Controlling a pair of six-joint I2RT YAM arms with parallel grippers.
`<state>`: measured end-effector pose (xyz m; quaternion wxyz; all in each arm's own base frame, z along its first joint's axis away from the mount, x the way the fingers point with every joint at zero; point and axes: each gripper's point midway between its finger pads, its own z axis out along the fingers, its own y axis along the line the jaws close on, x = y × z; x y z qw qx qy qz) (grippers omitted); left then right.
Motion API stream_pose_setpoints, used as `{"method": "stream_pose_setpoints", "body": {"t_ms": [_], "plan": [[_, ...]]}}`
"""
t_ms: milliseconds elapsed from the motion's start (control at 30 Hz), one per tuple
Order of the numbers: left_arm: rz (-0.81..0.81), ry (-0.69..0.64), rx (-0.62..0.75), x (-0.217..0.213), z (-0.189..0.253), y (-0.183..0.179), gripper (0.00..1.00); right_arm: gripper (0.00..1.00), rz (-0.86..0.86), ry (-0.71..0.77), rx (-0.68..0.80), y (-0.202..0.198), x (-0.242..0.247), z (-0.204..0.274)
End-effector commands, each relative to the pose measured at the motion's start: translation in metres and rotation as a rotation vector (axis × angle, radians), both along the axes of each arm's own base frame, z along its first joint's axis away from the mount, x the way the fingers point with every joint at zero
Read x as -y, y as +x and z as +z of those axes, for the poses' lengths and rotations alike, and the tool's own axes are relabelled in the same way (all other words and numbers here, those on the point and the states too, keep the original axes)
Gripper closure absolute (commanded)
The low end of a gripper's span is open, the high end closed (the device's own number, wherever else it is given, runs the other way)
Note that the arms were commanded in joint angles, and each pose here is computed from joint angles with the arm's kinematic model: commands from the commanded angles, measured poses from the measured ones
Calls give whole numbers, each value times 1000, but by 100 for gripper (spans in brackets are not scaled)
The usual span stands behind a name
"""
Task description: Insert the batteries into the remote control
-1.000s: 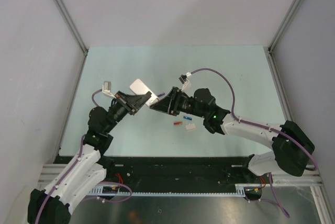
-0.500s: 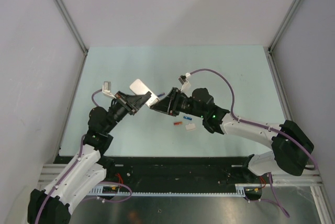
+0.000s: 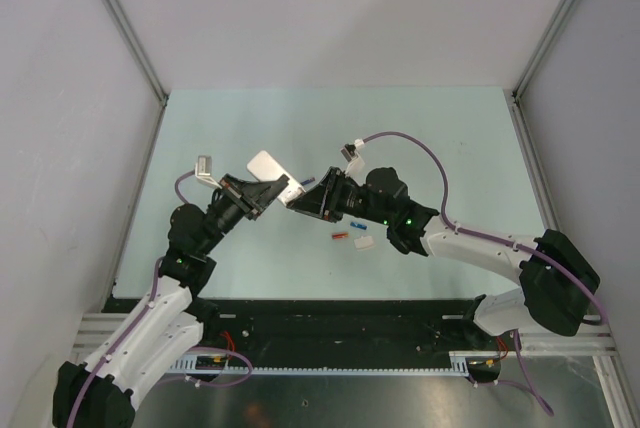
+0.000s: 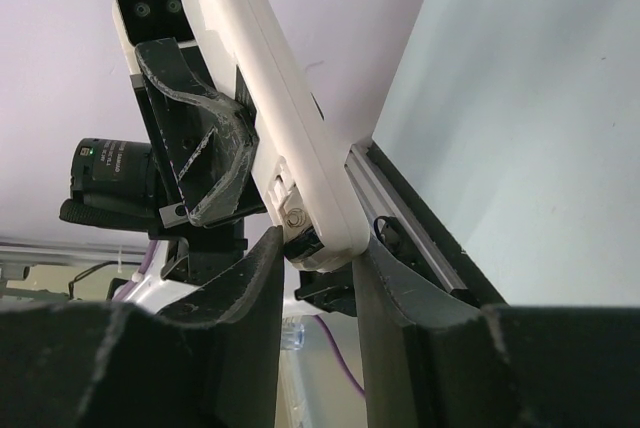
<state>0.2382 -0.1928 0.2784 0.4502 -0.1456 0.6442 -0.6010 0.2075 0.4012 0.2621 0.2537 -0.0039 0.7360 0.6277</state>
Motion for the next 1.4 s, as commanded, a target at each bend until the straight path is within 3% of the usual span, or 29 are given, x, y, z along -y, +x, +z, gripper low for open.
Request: {"method": "stream_pose_setpoints", "body": {"t_ms": [0,67,400,500,533,600,767,1367], "plan": [[-6,-36,92,-1,28,-6,100,95,-44,-29,17,10,2,2],[-8,-36,86,0,26,-6,100,100,-42,-30,18,10,2,1],[-15,-36,71,1,22,-6,100,100,-41,-18,43,9,6,10],[-15,-33,69,1,20,-6,100,80,-29,7,51,8,6,17],[-15,-32,70,1,20,-6,100,67,-34,10,46,8,6,17],[-13,-30,70,1,19,-6,100,56,-42,14,47,10,7,19],[-15,-37,55,1,16,-5,100,45,-65,36,60,12,10,28],[-27,-85,-12,3,13,-4,100,56,-54,43,71,11,8,29]]}}
